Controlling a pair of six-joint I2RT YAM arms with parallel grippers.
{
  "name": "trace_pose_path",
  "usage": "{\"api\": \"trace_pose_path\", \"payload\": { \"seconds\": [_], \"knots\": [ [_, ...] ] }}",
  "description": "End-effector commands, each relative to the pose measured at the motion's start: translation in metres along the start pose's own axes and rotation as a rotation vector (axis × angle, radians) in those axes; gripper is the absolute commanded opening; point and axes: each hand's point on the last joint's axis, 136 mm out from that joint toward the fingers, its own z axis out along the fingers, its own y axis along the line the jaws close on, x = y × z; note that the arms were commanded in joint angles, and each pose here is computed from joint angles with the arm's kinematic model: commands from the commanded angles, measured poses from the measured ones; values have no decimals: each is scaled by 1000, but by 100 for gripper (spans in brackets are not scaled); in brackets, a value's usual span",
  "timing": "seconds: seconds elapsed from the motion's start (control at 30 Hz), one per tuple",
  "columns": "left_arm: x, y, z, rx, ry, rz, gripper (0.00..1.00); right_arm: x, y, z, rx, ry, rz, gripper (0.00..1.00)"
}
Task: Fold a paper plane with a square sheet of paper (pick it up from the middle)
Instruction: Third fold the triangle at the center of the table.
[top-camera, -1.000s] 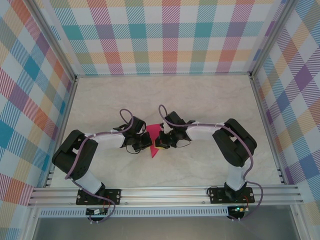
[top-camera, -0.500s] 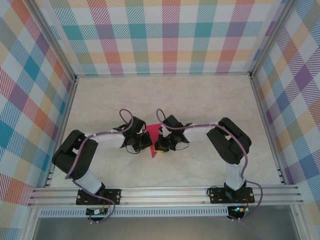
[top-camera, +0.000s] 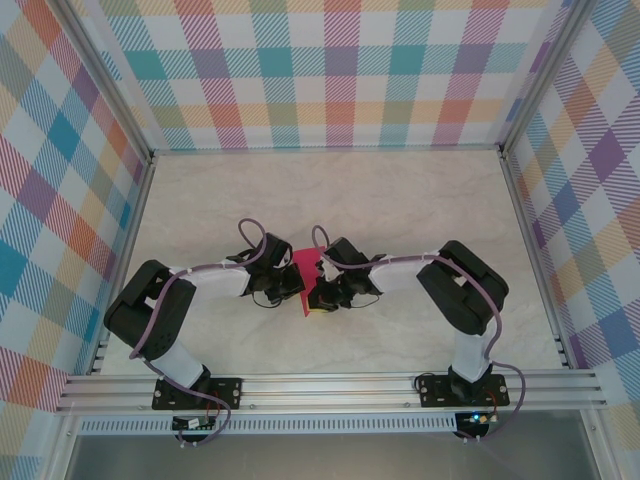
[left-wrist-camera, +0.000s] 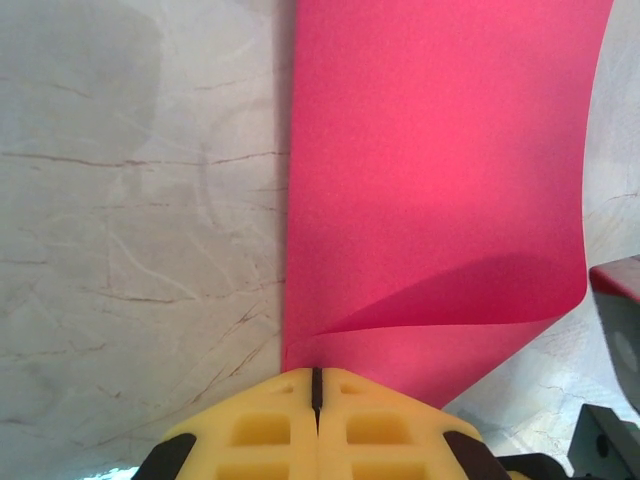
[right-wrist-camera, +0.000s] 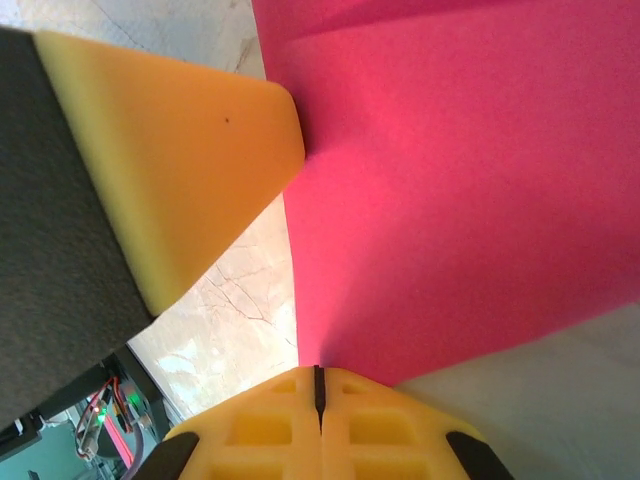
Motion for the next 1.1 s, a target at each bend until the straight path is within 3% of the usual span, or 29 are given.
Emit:
{"api": "trace_pose_path", "payload": {
  "seconds": [0.0, 0.33, 0.67, 0.93, 1.07],
  "knots": [
    [12, 45, 9, -160, 0, -38, 0, 7, -7, 11, -1, 38, 0, 4],
    [13, 46, 9, -163, 1, -43, 0, 10, 17, -2, -42, 18, -79, 4],
    [12, 46, 9, -164, 1, -44, 0, 15, -8, 17, 13, 65, -18, 4],
    [12, 46, 9, -163, -2, -44, 0, 16, 16, 3, -33, 45, -82, 4],
    [12, 46, 9, -163, -2, -45, 0, 17, 8, 11, -16, 63, -65, 4]
  ]
}}
